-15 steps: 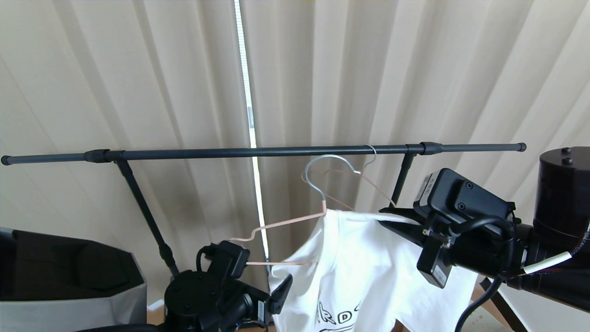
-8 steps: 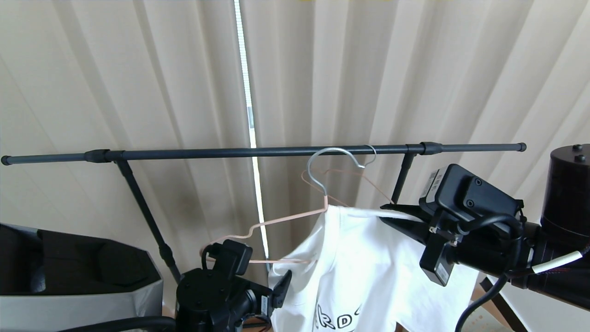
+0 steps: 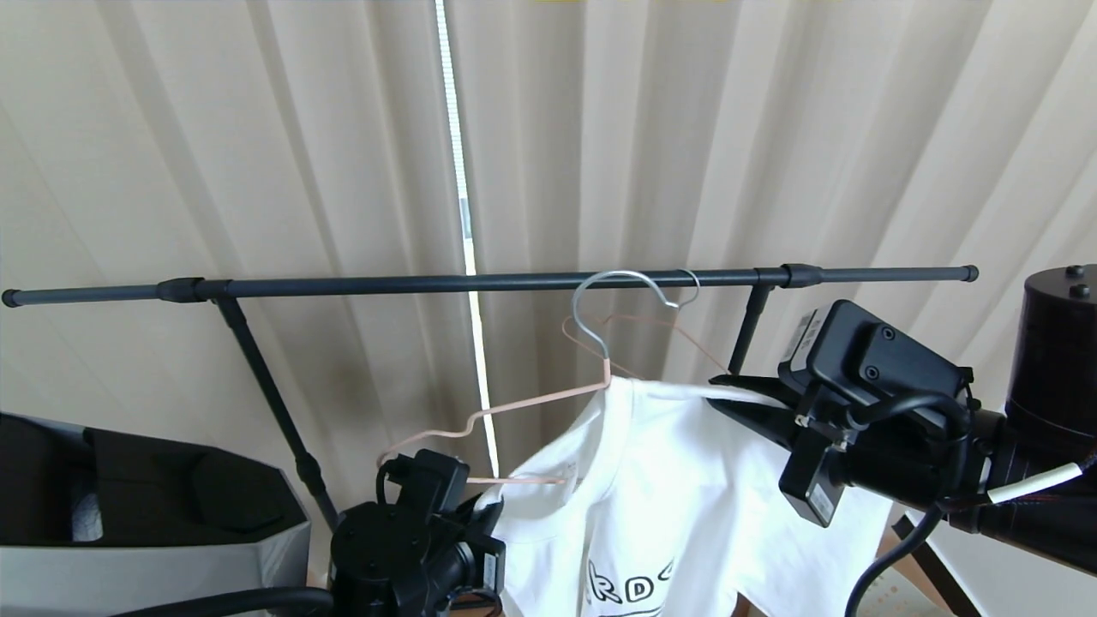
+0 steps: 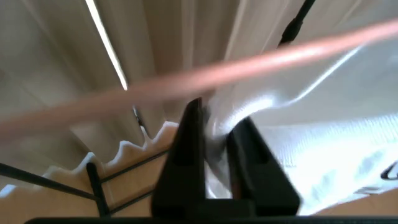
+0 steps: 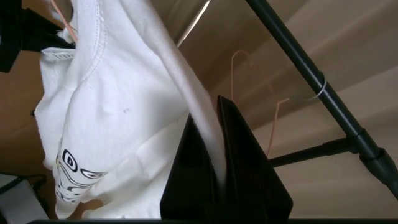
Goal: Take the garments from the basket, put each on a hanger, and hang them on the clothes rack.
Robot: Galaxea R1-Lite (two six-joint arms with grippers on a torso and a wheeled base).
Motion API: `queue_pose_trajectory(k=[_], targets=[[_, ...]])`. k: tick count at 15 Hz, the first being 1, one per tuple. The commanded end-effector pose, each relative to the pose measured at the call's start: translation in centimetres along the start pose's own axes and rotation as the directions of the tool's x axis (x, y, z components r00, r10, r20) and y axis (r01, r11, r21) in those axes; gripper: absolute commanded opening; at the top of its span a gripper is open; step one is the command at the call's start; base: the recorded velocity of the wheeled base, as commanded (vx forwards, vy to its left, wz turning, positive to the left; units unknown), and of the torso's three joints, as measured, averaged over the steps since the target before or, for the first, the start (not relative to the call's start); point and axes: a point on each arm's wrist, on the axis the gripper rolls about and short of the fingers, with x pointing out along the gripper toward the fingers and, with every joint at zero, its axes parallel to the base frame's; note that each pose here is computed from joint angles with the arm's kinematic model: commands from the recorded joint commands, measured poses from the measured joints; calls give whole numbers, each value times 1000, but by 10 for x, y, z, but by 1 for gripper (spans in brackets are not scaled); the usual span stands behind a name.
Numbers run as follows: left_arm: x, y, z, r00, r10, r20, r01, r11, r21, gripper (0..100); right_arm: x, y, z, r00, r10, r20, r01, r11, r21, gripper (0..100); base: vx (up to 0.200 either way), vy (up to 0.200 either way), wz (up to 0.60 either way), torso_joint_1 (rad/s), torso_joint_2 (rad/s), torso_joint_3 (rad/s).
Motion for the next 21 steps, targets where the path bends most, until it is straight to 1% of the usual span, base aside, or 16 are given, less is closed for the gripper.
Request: queue_pose_trajectory(k=[1, 4, 5, 7, 10, 13, 18, 19, 20, 21], targets=[[-2, 1, -1, 1000, 0, -7, 0, 1000, 5, 0, 4, -1, -2, 1000, -7, -18, 8, 1000, 4, 0, 0, 0, 0, 0, 0, 0], [-1, 3, 2, 1000, 10, 4, -10, 1000, 1, 0, 8, -5, -6, 999, -20, -36, 21, 1000, 8, 0, 0, 0, 0, 0, 0, 0], [-2, 8, 8, 999, 26, 26, -26, 1000, -5, 0, 8, -6, -6, 999, -25, -39, 26, 1000, 10, 0, 0, 0, 0, 0, 0, 0], [0, 19, 12, 997, 64, 38, -64, 998, 7, 0, 9, -6, -7, 999, -26, -44, 27, 1000, 10, 0, 0, 0, 0, 0, 0, 0], [2, 25, 16, 995, 87, 51, -87, 996, 2, 0, 9, -9, -8, 998, -38, -47, 38, 999, 14, 0, 0, 0, 0, 0, 0, 0], [6, 36, 19, 990, 127, 61, -128, 992, 4, 0, 9, -12, -11, 997, -49, -61, 50, 999, 15, 0, 0, 0, 0, 0, 0, 0], [8, 43, 20, 987, 149, 61, -150, 989, 16, 0, 7, -17, -14, 995, -72, -71, 74, 997, 19, 0, 0, 0, 0, 0, 0, 0], [8, 45, 21, 985, 157, 65, -158, 987, 13, 0, 7, -19, -15, 994, -80, -75, 81, 997, 17, 0, 0, 0, 0, 0, 0, 0], [6, 48, 25, 983, 166, 80, -167, 986, 6, 0, 6, -23, -17, 992, -96, -84, 96, 995, -5, 0, 0, 0, 0, 0, 0, 0], [5, 50, 28, 981, 170, 90, -171, 985, 10, 0, 5, -25, -19, 990, -104, -90, 104, 995, -12, 0, 0, 0, 0, 0, 0, 0]])
